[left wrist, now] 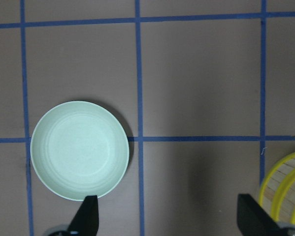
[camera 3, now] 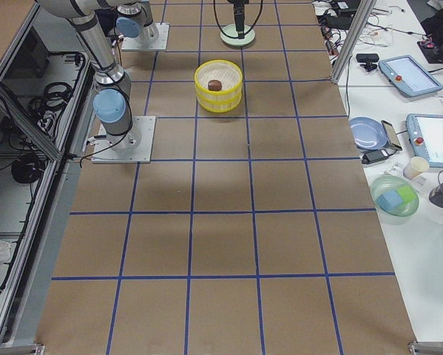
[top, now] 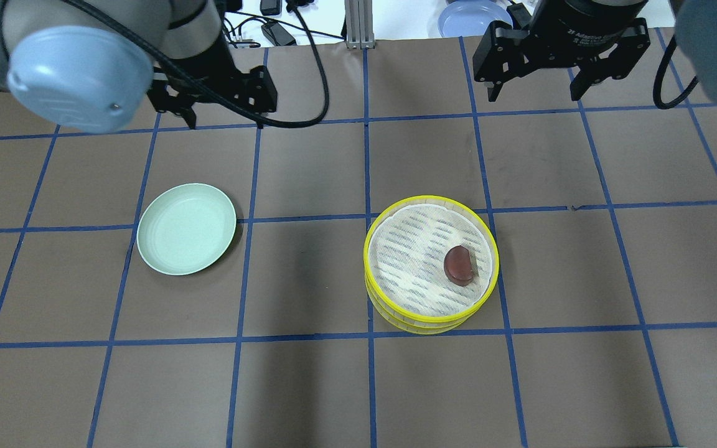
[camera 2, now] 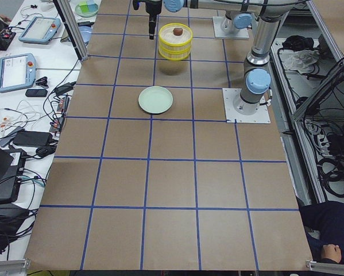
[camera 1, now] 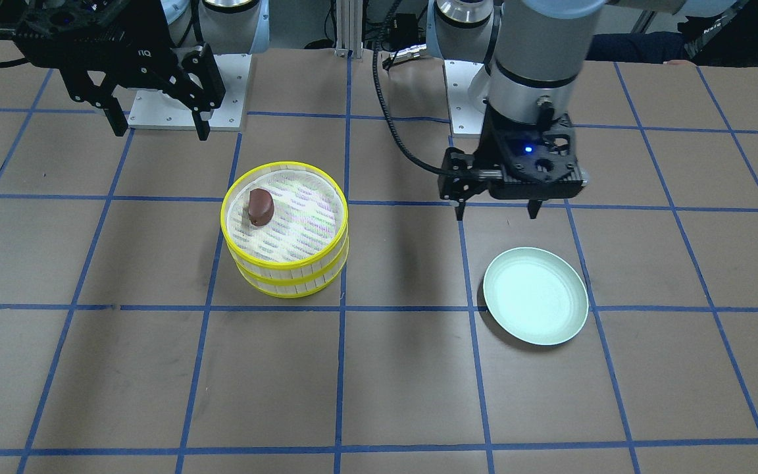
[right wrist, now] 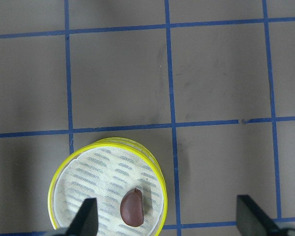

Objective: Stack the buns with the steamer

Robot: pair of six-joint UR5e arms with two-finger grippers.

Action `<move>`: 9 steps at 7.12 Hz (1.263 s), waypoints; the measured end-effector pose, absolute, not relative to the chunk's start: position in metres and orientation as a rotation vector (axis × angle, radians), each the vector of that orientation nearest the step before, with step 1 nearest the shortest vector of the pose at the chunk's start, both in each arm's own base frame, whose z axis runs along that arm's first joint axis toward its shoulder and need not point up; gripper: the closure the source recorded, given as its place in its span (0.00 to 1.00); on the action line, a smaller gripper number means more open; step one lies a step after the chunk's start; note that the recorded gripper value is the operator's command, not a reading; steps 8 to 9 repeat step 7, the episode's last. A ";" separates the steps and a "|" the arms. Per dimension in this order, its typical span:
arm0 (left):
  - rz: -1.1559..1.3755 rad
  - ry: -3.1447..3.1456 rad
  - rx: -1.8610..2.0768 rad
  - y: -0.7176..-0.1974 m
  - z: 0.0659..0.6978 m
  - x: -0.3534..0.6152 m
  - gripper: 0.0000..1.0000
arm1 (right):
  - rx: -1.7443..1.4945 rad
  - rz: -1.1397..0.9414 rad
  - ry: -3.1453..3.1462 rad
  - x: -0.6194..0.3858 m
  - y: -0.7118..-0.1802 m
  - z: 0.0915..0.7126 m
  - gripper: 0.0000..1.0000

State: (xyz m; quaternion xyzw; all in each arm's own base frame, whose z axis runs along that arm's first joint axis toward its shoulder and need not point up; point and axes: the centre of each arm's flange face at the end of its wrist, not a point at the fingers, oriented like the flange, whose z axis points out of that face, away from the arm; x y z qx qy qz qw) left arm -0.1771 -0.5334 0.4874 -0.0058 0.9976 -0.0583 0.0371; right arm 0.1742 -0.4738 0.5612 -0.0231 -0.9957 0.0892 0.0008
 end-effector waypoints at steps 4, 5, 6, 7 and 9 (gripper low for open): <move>-0.140 3.094 -0.224 -0.530 0.513 -0.079 0.00 | -0.072 0.280 -3.127 0.174 -0.474 0.561 0.00; -0.144 3.090 -0.235 -0.526 0.516 -0.074 0.00 | -0.072 0.280 -3.127 0.174 -0.474 0.561 0.00; -0.154 3.088 -0.233 -0.521 0.521 -0.074 0.00 | -0.072 0.280 -3.126 0.174 -0.474 0.561 0.00; -0.165 3.086 -0.231 -0.516 0.526 -0.074 0.00 | -0.073 0.280 -3.126 0.174 -0.474 0.561 0.00; -0.165 3.086 -0.231 -0.516 0.526 -0.074 0.00 | -0.073 0.280 -3.126 0.174 -0.474 0.561 0.00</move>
